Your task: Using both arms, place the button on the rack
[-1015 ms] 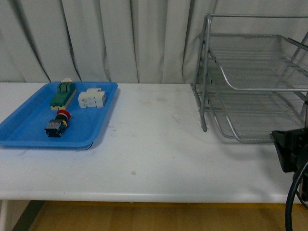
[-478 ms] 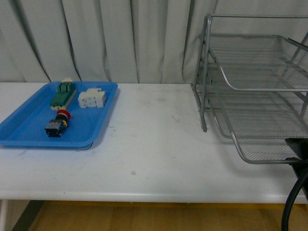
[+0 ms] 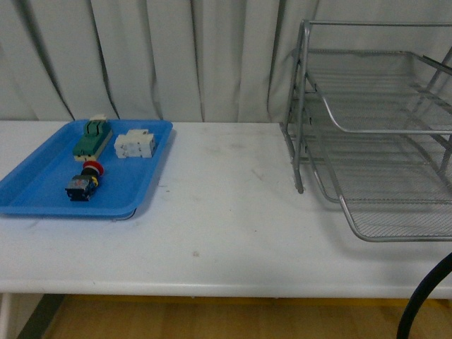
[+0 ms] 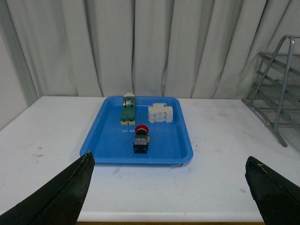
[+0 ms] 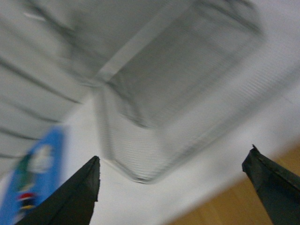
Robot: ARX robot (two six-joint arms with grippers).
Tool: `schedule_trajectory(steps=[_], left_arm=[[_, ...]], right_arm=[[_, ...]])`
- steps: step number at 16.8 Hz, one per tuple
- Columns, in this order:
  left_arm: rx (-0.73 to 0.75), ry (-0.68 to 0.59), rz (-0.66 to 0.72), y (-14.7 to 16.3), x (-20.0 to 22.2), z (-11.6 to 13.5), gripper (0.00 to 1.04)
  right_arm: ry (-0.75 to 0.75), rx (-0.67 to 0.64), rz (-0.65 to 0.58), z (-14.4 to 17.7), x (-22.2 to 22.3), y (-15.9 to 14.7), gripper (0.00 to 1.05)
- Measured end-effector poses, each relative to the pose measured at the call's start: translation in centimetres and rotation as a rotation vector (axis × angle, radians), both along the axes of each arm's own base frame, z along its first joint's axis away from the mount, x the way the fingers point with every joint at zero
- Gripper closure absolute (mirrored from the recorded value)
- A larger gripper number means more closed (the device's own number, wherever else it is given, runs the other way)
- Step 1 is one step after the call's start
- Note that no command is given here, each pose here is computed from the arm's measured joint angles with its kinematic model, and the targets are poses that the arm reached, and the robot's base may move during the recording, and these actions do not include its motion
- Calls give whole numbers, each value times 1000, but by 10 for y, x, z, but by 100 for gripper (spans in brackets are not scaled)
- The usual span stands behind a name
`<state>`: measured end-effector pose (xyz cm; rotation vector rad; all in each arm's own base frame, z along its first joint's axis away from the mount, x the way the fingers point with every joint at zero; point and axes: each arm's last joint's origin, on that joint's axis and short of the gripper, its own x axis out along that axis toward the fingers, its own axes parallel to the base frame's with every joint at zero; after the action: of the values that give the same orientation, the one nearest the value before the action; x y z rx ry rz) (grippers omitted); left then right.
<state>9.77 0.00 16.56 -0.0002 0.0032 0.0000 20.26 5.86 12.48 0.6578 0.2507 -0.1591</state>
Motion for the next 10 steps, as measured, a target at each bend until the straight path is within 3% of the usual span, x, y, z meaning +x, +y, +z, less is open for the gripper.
schedule_trajectory(steps=[1, 2, 3, 7, 10], left_arm=[[0, 0, -1, 0, 0, 0, 7], [0, 0, 2, 0, 0, 0, 7], [0, 0, 0, 0, 0, 0, 7], [0, 0, 0, 0, 0, 0, 7], [0, 0, 0, 0, 0, 0, 7]], right_arm=[[-148, -124, 106, 12, -13, 5, 21], [-238, -472, 124, 22, -29, -16, 49], [-231, -557, 144, 23, -35, -21, 60], [-215, -638, 167, 31, -49, -35, 94], [-242, -649, 156, 39, -56, -40, 103]])
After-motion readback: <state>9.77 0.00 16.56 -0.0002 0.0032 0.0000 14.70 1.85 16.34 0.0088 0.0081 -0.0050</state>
